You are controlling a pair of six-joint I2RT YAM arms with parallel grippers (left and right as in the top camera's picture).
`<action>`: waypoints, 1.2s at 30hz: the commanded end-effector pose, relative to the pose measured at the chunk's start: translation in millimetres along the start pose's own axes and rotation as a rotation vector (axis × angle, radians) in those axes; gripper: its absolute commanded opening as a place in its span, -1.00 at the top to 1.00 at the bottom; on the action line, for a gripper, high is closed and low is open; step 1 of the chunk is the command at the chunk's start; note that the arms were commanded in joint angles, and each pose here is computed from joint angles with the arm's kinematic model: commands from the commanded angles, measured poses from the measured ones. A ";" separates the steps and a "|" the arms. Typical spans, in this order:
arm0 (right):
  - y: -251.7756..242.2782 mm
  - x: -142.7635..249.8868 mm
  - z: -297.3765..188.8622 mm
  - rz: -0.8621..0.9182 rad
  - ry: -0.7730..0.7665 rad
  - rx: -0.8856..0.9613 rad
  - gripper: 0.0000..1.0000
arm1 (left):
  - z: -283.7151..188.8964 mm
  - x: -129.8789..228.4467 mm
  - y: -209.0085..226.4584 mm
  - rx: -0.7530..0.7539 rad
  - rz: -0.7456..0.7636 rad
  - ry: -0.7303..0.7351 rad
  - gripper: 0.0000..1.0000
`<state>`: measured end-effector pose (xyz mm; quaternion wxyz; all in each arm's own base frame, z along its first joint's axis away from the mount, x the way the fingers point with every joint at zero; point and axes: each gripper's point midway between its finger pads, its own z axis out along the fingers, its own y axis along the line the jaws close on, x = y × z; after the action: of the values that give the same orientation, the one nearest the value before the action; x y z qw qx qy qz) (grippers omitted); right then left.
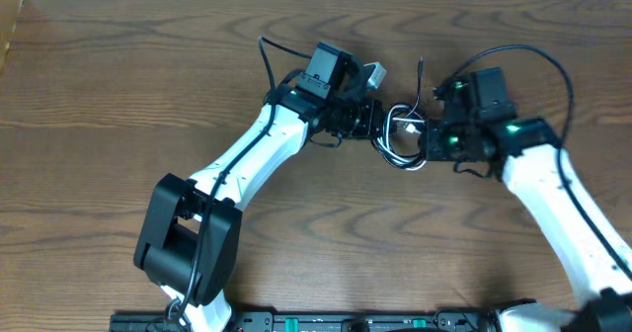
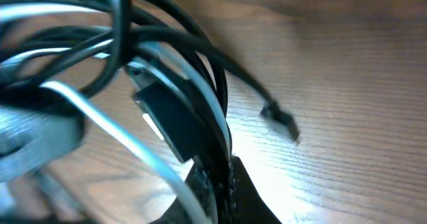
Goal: Untangle cables
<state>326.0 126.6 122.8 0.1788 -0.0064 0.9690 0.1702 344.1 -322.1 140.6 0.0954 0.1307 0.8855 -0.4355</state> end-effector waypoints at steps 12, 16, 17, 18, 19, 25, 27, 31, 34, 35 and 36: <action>72.5 -25.4 -156.6 -0.044 -0.192 -0.834 0.98 | -15.3 -36.7 32.9 -0.110 -0.101 -0.147 0.85; 64.7 -25.6 -152.1 -0.030 -0.197 -0.795 0.98 | -25.0 -53.3 17.8 0.008 -0.068 -0.181 0.85; 56.9 -25.6 -143.3 -0.005 -0.192 -0.730 0.98 | -28.2 -57.1 8.8 0.063 -0.042 -0.184 0.85; 48.3 -25.4 -134.4 0.017 -0.189 -0.661 0.98 | -31.5 -60.0 0.6 0.112 -0.016 -0.186 0.85; 37.8 -24.9 -125.2 0.046 -0.183 -0.580 0.98 | -35.8 -62.6 -9.1 0.170 0.016 -0.185 0.85; 7.0 -34.2 -100.4 0.096 -0.211 -0.332 0.74 | -59.0 -70.4 -42.6 0.383 0.025 -0.163 0.85; 9.0 -38.1 -96.9 0.083 -0.218 -0.329 0.60 | -63.9 -72.8 -44.6 0.408 -0.023 -0.155 0.85; 8.1 -44.0 -83.7 0.090 -0.211 -0.307 0.48 | -68.0 -75.6 -45.1 0.427 -0.121 -0.141 0.86; 11.4 -45.6 -70.8 0.077 -0.190 -0.305 0.36 | -67.9 -76.0 -44.7 0.430 -0.193 -0.129 0.85; 16.7 -46.0 -67.3 0.053 -0.184 -0.322 0.25 | -68.2 -76.4 -45.1 0.433 -0.212 -0.126 0.85; 22.6 -45.7 -65.0 0.010 -0.181 -0.343 0.19 | -68.6 -77.1 -45.8 0.436 -0.226 -0.124 0.85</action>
<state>340.9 114.1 203.9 0.2572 0.0126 0.9065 0.3346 400.7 -305.5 232.1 0.1099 0.0501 0.7785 -0.6160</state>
